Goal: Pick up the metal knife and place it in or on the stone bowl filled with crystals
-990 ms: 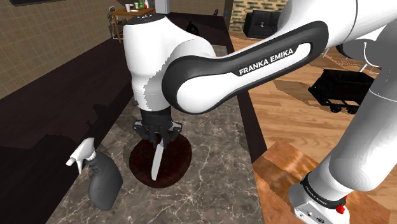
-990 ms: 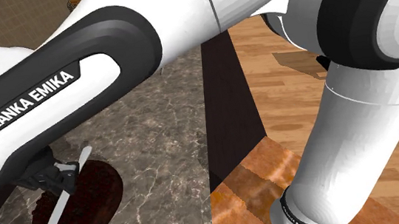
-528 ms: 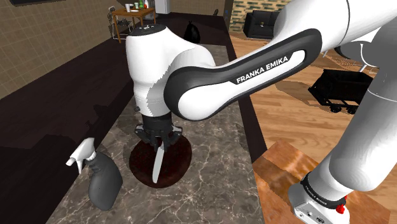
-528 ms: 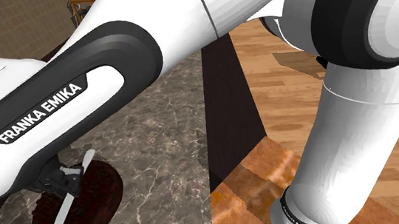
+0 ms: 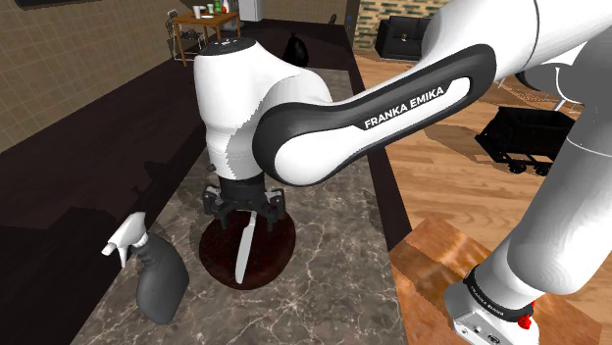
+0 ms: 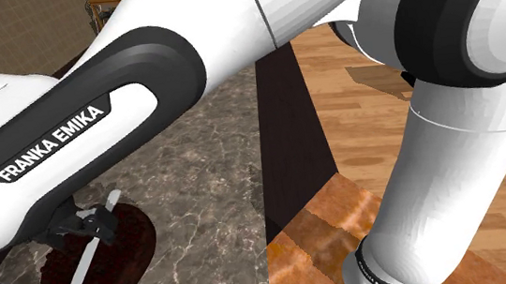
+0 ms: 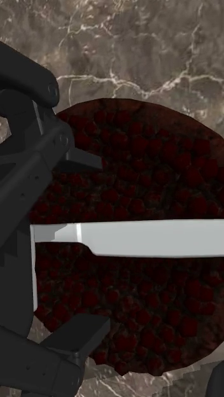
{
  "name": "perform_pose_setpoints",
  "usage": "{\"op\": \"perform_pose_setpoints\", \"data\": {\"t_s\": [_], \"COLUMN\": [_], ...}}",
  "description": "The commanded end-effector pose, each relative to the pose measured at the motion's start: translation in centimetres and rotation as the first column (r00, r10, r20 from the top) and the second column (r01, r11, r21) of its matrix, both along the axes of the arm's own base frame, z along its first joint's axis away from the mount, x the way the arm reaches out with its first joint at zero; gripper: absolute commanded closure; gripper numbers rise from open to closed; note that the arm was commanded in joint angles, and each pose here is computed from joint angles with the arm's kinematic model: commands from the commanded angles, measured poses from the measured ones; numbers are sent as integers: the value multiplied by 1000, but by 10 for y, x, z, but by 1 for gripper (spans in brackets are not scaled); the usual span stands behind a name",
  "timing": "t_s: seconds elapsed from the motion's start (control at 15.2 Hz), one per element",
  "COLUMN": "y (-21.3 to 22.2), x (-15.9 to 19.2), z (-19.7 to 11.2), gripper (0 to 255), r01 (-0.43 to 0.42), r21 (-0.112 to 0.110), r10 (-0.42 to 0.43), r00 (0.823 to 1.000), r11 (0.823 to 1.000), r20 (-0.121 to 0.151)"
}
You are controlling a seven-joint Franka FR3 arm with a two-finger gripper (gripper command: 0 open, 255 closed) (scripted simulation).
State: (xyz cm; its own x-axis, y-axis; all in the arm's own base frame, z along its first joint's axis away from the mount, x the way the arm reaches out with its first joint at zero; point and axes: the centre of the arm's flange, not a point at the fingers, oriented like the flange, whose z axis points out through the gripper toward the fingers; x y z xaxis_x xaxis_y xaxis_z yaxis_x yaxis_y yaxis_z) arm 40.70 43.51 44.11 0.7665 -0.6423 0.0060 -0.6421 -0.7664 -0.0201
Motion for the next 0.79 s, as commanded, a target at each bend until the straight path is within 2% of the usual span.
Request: {"op": "perform_pose_setpoints", "data": {"t_s": [0.0,0.26,0.73], "y": [0,-1,-1], "x": [0,-1,-1], "z": [0,50,50], "gripper": [0,0,0], "r01": [0,0,0], "r21": [0,0,0], "r10": [0,0,0], "r00": [1000,1000,1000], "r11": [1000,1000,1000], "r20": [0,0,0]}}
